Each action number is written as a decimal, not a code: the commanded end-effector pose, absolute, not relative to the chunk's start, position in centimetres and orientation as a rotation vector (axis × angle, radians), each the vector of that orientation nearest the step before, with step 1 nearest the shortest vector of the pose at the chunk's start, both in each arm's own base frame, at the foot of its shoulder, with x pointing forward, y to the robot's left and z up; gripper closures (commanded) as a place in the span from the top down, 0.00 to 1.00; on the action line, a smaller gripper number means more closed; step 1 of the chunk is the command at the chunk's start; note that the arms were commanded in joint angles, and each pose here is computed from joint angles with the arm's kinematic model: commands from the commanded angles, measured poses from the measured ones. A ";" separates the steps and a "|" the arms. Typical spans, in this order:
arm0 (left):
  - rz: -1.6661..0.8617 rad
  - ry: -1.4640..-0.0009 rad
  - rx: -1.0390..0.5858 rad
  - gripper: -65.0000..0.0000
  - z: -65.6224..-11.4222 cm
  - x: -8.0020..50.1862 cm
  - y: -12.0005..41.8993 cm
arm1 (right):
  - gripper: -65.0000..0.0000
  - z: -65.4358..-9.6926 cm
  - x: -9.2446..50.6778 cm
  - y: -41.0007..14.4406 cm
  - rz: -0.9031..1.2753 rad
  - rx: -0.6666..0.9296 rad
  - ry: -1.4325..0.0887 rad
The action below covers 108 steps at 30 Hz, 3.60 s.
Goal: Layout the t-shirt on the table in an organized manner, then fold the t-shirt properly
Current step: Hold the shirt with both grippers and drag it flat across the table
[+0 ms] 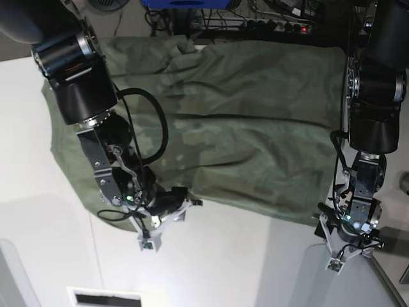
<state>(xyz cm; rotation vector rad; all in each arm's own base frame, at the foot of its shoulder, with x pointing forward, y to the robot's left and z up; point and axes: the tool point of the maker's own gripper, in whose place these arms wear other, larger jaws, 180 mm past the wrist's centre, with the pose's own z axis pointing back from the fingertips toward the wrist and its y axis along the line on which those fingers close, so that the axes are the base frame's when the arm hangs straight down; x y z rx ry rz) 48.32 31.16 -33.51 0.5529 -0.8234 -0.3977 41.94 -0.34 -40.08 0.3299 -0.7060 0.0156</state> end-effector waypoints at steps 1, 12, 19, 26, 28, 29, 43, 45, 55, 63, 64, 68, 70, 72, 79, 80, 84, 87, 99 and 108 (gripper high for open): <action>-0.376 -0.887 0.579 0.74 -30.8 49.6 31.9 | 0.41 -37.6 43.9 -1.2 0.020 0.326 -0.786; -0.350 -0.896 0.412 0.00 -35.9 42.4 28.7 | 0.00 -38.1 39.8 -11.4 -0.173 0.268 -0.695; -0.335 -0.855 0.370 0.00 -38.5 38.8 28.3 | 0.01 -42.6 36.3 -17.4 -0.386 0.223 -0.588; -0.319 -0.764 0.357 0.00 -41.8 36.8 28.8 | 0.01 -46.9 33.8 -20.4 -0.432 0.152 -0.477; -0.311 -0.736 0.355 0.00 -42.8 36.3 29.3 | 0.01 -47.6 33.5 -20.8 -0.441 0.142 -0.471; -0.311 -0.741 0.351 0.00 -43.2 36.3 29.4 | 0.01 -48.1 33.2 -21.0 -0.449 0.133 -0.463; -0.252 -0.808 0.295 0.00 -44.4 40.8 29.0 | 0.01 -50.5 34.8 -28.6 -0.548 -0.030 -0.515; -0.261 -0.834 0.292 0.00 -44.0 42.4 28.1 | 0.01 -50.0 35.6 -29.8 -0.558 -0.059 -0.569; -0.290 -0.957 0.238 0.00 -41.7 49.0 24.6 | 0.01 -45.3 40.9 -33.7 -0.509 -0.089 -0.872; -0.284 -1.038 0.223 0.00 -37.2 53.0 22.7 | 0.01 -40.8 45.1 -32.2 -0.449 -0.005 -0.988; -0.287 -1.004 0.228 0.00 -37.8 52.3 22.7 | 0.01 -40.5 45.0 -31.7 -0.428 0.005 -0.978; -0.323 -0.955 0.276 0.00 -39.0 48.5 22.3 | 0.01 -37.8 42.8 -28.5 -0.298 0.051 -0.955; -0.363 -0.946 0.272 0.00 -39.3 46.0 21.3 | 0.01 -36.6 41.0 -26.6 -0.230 0.070 -0.950; -0.438 -0.915 0.233 0.00 -39.8 43.2 19.6 | 0.01 -35.2 39.4 -24.5 -0.158 0.088 -0.933; -0.476 -0.780 0.272 0.00 -39.6 36.4 18.6 | 0.01 -37.3 33.8 -22.2 -0.081 0.104 -0.693; -0.476 -0.772 0.283 0.00 -39.1 35.8 18.6 | 0.01 -37.8 33.3 -22.2 -0.083 0.104 -0.667; -0.448 -0.713 0.339 0.00 -37.1 33.3 19.5 | 0.01 -40.1 30.4 -23.2 -0.249 0.091 -0.591; -0.401 -0.681 0.359 0.00 -35.9 31.1 20.0 | 0.01 -41.1 28.4 -23.4 -0.393 0.096 -0.564; -0.337 -0.456 0.296 0.00 -41.0 25.1 21.5 | 0.01 -45.6 24.6 -23.5 -0.454 0.092 -0.392; -0.334 -0.438 0.208 0.00 -46.5 25.2 21.2 | 0.01 -48.9 23.9 -24.9 -0.503 0.056 -0.349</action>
